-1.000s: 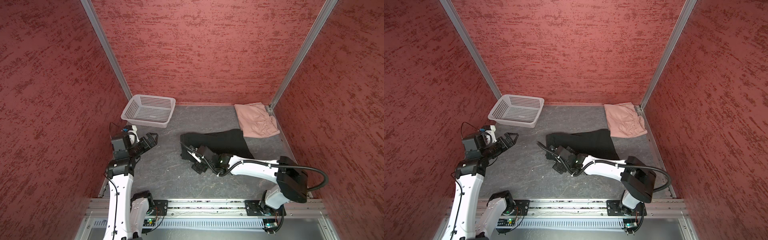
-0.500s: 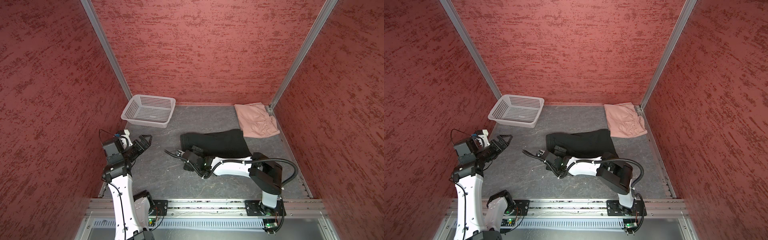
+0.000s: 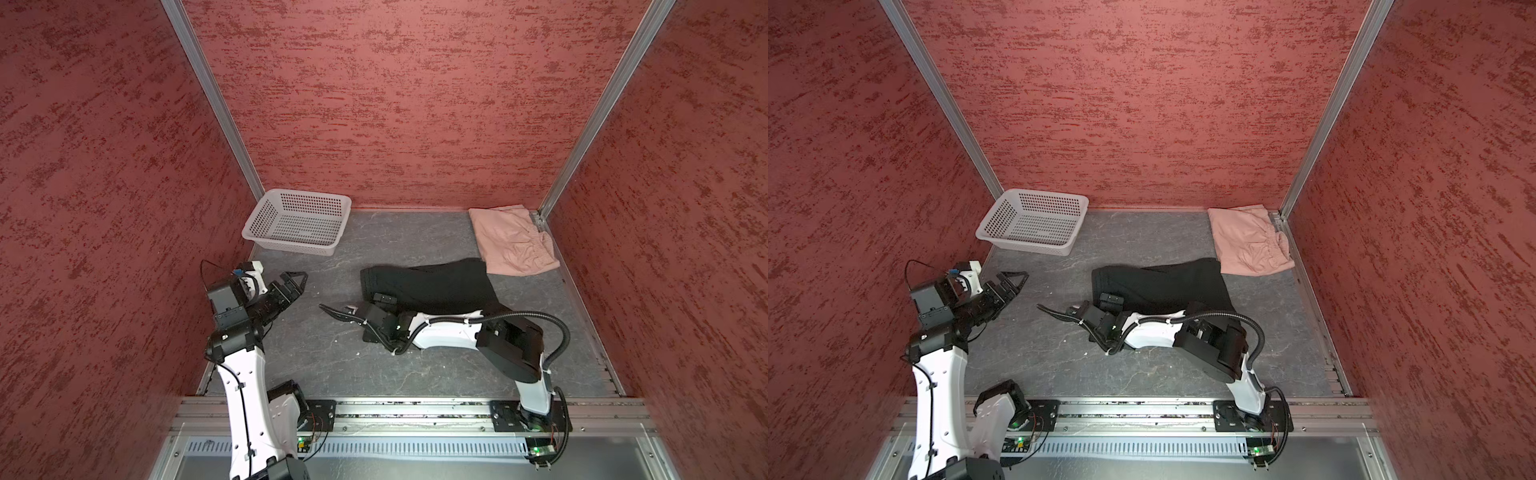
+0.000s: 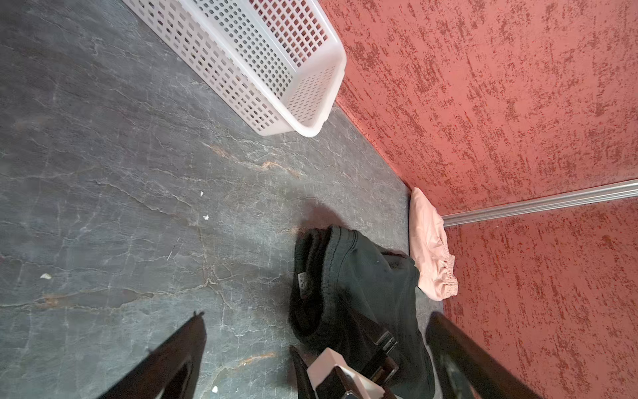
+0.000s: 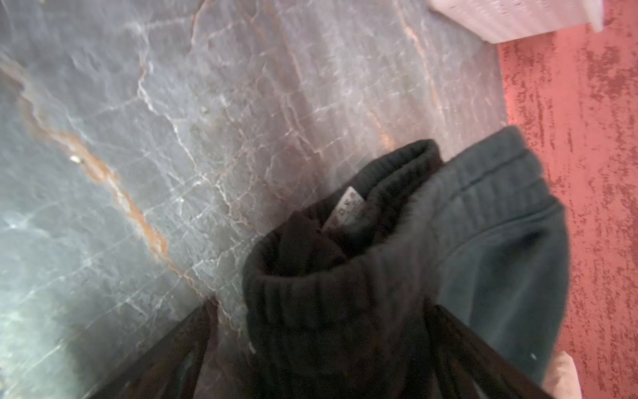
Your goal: Fold and stack the shorts
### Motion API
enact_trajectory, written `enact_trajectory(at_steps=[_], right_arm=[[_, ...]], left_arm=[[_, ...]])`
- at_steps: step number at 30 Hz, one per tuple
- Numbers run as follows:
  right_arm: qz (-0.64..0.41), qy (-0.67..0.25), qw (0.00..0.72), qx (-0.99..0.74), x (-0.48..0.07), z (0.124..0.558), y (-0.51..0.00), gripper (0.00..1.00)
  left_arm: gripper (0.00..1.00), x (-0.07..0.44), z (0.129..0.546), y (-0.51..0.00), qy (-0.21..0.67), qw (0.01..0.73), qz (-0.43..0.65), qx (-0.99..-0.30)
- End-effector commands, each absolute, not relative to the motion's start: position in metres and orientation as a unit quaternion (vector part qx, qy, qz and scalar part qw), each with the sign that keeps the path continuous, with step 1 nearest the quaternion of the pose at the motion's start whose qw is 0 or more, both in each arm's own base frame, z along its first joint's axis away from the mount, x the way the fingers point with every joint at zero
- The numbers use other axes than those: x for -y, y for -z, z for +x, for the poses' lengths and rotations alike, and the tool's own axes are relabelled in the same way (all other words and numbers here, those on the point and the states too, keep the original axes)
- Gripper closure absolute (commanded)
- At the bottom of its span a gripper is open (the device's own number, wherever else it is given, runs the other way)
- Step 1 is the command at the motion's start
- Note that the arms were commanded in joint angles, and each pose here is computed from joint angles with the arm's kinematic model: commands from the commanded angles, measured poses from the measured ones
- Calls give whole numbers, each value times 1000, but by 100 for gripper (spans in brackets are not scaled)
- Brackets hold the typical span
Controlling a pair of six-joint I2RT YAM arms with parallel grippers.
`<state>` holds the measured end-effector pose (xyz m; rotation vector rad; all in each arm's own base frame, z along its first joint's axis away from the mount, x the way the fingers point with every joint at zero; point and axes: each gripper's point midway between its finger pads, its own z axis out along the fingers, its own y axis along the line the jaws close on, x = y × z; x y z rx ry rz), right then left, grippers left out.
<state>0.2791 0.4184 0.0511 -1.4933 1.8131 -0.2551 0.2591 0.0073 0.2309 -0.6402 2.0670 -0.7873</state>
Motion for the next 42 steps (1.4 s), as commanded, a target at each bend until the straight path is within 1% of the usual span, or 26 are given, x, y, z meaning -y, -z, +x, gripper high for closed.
enact_trajectory(at_steps=[1,8,9,10,12,13,15,16,17,18,22,25,28,32,38,42], right_arm=[[-605,97,381,-692,-433,279,-50,1],[-608,114,372,-691,-437,287,-25,2],[-604,113,373,-695,-437,288,-25,4],[-600,109,371,-700,-436,288,-24,10],[-583,99,376,-714,-434,291,-29,23],[-570,86,377,-725,-434,291,-32,32],[-546,44,378,-747,-436,291,-40,58],[-528,24,384,-757,-437,292,-46,76],[-512,0,388,-766,-439,292,-52,89],[-497,-26,393,-773,-441,291,-60,100],[-425,-142,424,-787,-445,291,-95,100],[-396,-191,440,-783,-444,293,-112,100],[-396,-195,440,-782,-444,293,-109,100],[-402,-198,434,-782,-443,290,-102,100],[-402,-198,431,-783,-440,287,-98,100],[-401,-202,438,-779,-440,287,-101,100]], left_arm=[[1,-5,260,-232,319,410,-244,-819],[1,-4,259,-233,322,410,-244,-818],[1,-4,259,-233,323,409,-246,-817],[1,-4,258,-233,325,406,-248,-817],[1,-3,258,-232,330,404,-252,-815],[1,-1,259,-230,338,402,-252,-813],[1,2,261,-226,358,391,-255,-809],[1,4,263,-224,367,384,-256,-808],[1,5,263,-221,371,376,-260,-809],[1,5,264,-219,371,371,-263,-810],[1,13,265,-205,372,355,-267,-815],[1,35,271,-185,406,328,-266,-810],[1,65,279,-157,424,298,-259,-815],[1,100,291,-132,435,274,-241,-823],[1,125,313,-125,466,276,-226,-810],[1,136,319,-112,471,261,-229,-811]])
